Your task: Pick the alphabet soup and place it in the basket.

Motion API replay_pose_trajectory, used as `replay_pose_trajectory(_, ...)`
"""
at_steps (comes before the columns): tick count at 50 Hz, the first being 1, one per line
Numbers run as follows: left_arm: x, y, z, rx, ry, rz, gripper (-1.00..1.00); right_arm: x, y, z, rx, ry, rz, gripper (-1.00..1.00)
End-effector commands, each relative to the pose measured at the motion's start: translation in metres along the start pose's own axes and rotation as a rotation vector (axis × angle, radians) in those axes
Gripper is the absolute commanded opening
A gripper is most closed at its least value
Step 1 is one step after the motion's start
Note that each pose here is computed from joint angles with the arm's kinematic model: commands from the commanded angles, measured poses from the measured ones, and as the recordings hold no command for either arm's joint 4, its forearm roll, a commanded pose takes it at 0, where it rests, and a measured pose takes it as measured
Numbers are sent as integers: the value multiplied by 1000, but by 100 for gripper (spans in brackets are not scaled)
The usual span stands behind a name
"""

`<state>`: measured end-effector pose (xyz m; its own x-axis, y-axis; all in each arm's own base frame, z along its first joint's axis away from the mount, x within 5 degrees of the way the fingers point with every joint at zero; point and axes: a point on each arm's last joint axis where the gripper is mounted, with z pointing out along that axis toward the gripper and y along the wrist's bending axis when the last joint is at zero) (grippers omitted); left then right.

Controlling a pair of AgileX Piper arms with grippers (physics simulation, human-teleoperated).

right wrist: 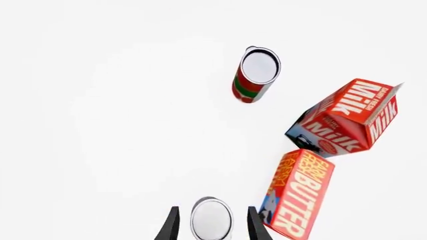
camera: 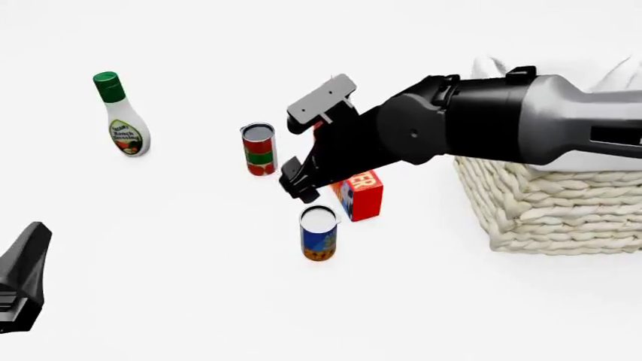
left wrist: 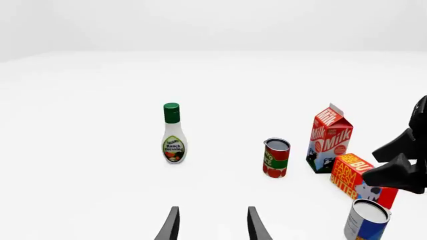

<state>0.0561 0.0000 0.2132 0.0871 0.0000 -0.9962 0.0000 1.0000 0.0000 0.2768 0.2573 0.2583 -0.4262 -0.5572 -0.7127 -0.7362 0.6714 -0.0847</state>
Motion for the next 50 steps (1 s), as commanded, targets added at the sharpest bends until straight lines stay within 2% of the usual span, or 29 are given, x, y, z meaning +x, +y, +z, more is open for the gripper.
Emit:
replay_pose_trajectory(1, 0, 0, 0, 0, 0, 0, 100, 8, 1, 12, -2, 16, 3, 100)
replay_pose_trajectory(11, 0, 0, 0, 0, 0, 0, 100, 21, 8, 24, -15, 38, 8, 100)
replay_pose_trajectory(22, 0, 0, 0, 0, 0, 0, 100, 30, 0, 27, -1, 60, 0, 100)
replay_pose_trajectory(37, 0, 0, 0, 0, 0, 0, 100, 31, -4, 27, 6, 67, 2, 100)
replay_pose_trajectory(50, 0, 0, 0, 0, 0, 0, 100, 36, 3, 37, -8, 78, 4, 100)
